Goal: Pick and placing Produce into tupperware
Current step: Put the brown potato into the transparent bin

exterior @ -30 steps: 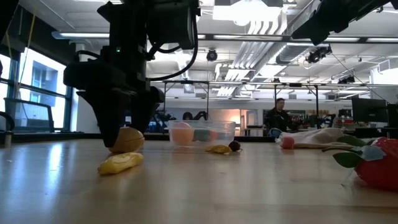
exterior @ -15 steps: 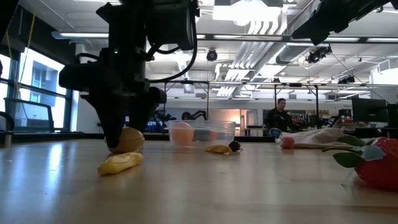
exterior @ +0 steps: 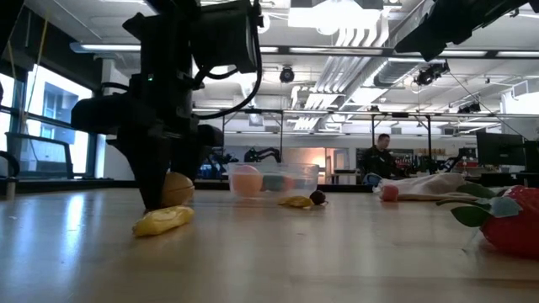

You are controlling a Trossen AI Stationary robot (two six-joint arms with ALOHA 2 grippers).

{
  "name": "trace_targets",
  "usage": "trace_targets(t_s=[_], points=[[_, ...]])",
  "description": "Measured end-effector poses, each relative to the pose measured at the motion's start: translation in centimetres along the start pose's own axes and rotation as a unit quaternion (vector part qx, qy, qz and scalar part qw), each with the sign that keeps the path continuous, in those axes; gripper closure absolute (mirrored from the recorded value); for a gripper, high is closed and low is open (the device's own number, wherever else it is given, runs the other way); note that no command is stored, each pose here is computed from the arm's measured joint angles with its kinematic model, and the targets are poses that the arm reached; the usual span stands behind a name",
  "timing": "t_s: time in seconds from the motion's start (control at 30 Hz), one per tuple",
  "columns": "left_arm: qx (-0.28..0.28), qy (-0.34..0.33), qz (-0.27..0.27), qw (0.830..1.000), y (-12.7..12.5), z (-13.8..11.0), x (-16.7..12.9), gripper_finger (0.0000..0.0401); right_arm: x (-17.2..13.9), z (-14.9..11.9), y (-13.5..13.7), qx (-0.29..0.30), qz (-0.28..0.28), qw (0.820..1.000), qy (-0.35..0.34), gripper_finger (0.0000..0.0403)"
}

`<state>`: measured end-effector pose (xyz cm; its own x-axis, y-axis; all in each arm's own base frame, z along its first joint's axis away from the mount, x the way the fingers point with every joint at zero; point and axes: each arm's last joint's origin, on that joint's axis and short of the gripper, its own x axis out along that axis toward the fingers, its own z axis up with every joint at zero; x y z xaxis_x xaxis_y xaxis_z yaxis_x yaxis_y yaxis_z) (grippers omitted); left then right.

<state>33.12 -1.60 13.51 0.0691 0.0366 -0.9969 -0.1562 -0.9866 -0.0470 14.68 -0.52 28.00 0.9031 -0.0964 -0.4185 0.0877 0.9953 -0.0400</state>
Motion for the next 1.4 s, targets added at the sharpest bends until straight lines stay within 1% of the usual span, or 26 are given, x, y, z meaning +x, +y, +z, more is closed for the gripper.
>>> trace_targets(t_s=[0.33,0.57,0.8,1.03,1.4], points=[[0.027,0.001,0.004,1.0,-0.44,0.02,0.05,0.021,0.0,0.0,0.0,0.0,0.0,1.0,0.0,0.0402],[0.027,0.0,0.004,1.0,-0.44,0.02,0.08,0.0199,0.0,0.0,0.01,0.0,0.0,1.0,0.0,0.0402],[0.027,0.0,0.004,1.0,-0.44,0.02,0.1,0.0204,0.0,0.0,0.0,0.0,0.0,1.0,0.0,0.0402],[0.026,0.0,0.003,1.0,-0.44,0.02,0.11,0.0198,0.0,0.0,0.01,0.0,0.0,1.0,0.0,0.0402],[0.026,-0.001,0.003,1.0,-0.44,0.03,0.14,0.02,0.0,0.0,0.01,0.0,0.0,1.0,0.0,0.0402]])
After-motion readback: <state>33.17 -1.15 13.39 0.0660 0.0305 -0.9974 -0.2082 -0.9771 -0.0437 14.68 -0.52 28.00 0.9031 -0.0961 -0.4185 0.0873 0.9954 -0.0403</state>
